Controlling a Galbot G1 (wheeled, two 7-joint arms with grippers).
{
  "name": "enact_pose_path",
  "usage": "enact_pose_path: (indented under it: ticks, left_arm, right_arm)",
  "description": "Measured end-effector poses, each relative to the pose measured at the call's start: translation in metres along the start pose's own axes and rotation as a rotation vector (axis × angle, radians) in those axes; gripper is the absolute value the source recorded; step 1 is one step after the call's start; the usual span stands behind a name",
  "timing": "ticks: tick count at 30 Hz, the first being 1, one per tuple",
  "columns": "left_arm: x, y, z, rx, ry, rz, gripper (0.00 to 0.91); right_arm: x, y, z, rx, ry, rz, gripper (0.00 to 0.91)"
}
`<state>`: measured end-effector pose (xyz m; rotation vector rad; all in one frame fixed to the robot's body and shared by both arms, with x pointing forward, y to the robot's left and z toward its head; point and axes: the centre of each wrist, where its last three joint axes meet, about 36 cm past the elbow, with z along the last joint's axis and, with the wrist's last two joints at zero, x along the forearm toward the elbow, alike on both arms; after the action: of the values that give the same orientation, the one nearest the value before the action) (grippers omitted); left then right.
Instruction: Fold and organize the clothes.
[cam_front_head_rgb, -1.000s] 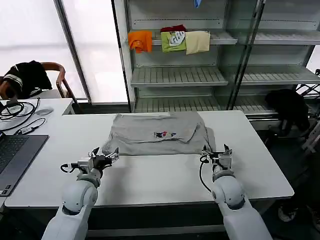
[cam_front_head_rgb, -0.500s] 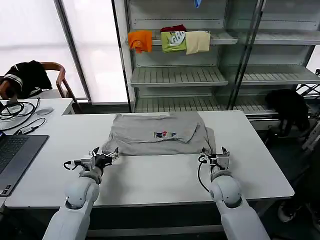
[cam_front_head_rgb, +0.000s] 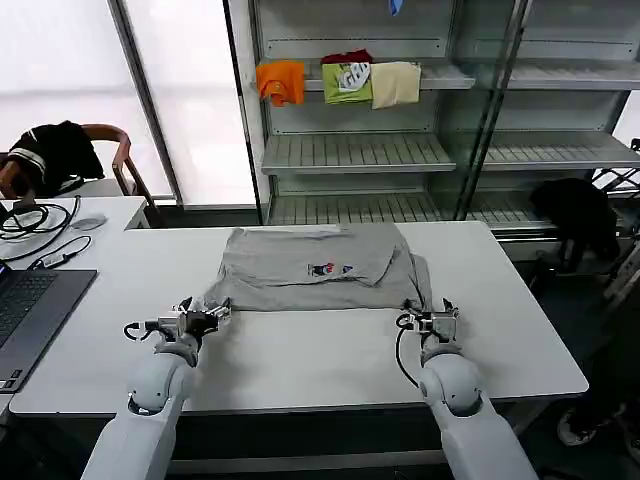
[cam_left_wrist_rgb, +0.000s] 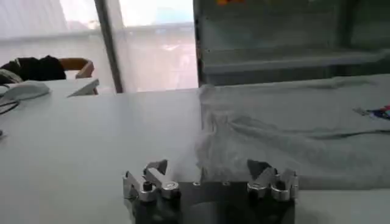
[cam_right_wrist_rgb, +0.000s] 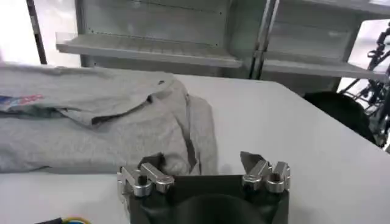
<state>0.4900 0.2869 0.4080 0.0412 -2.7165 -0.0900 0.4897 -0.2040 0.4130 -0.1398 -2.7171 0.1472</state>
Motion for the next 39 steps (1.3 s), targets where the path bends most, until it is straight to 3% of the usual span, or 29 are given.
enact_pose_path:
  ticks: [1, 2, 27, 39]
  left_arm:
    - [0.0, -0.001, 0.001, 0.001, 0.003, 0.001, 0.06]
    - [0.0, -0.002, 0.002, 0.003, 0.006, 0.004, 0.06]
    - [0.006, -0.005, 0.018, 0.016, 0.036, 0.02, 0.02]
    - [0.037, -0.004, 0.013, 0.002, -0.005, 0.021, 0.02]
  right_arm:
    - [0.0, 0.0, 0.0, -0.002, 0.002, -0.003, 0.01]
    - [-0.001, 0.0, 0.001, -0.003, 0.005, -0.004, 0.0]
    - [0.007, -0.002, 0.006, -0.022, 0.016, -0.037, 0.0]
    - [0.046, -0.006, -0.007, -0.03, -0.051, -0.046, 0.0]
